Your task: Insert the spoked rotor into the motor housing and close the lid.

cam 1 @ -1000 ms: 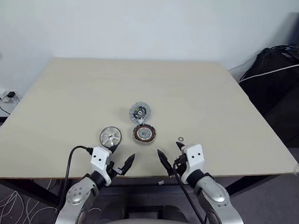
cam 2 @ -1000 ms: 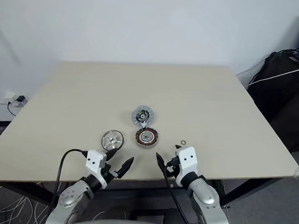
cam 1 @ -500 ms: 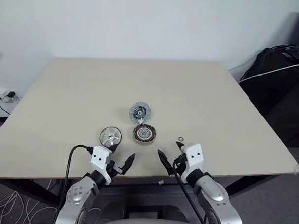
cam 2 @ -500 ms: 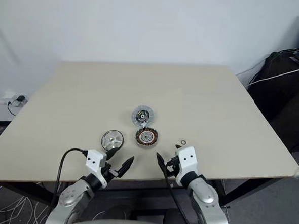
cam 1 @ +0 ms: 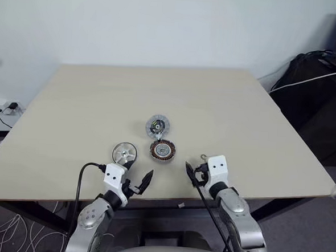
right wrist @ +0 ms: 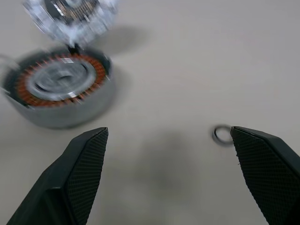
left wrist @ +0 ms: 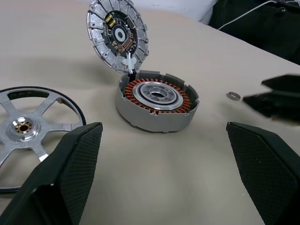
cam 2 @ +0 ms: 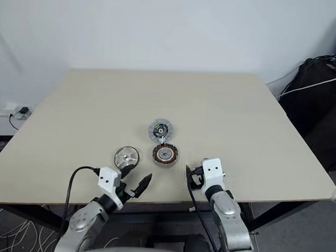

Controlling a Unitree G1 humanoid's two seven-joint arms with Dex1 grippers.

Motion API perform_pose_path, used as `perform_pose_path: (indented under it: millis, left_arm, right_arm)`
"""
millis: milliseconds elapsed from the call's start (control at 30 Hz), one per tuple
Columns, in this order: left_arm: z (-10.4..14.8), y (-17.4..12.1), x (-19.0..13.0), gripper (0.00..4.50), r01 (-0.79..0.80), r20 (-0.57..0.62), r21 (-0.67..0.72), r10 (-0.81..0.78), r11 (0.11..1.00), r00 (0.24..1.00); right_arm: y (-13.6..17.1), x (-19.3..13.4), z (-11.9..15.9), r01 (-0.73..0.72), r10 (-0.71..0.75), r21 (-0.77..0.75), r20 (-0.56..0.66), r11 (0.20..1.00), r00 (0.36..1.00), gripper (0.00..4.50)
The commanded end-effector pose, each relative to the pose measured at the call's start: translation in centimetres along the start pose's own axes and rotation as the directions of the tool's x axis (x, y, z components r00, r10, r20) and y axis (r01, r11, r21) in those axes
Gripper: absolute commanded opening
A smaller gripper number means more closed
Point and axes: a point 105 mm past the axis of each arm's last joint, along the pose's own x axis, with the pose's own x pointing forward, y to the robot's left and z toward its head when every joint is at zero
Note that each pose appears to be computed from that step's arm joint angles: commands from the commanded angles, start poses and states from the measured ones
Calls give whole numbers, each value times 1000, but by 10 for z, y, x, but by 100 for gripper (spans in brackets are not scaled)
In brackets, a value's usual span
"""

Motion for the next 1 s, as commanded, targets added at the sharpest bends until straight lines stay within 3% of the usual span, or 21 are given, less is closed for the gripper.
perform_pose_path:
  millis: [33,467,867,1000]
  left_arm:
    - [13,-2,4,448,13,50,22,-14,1000,999]
    - [13,-4,3,448,19,49,15,-19,1000,999]
    - [13,-4,2,448,16,50,10,-16,1000,999]
    - [14,-5,1,450,15,50,10,-16,1000,999]
  right_arm:
    - [-12,13,9,42,-42,8,36,999,998,450]
    - [-37,40,11,99,-100,64,15,993,995,450]
    - [-27,52,3,65,-63,62,-25,996,998,450]
    - [-25,52,3,62,-61,64,-24,996,998,328]
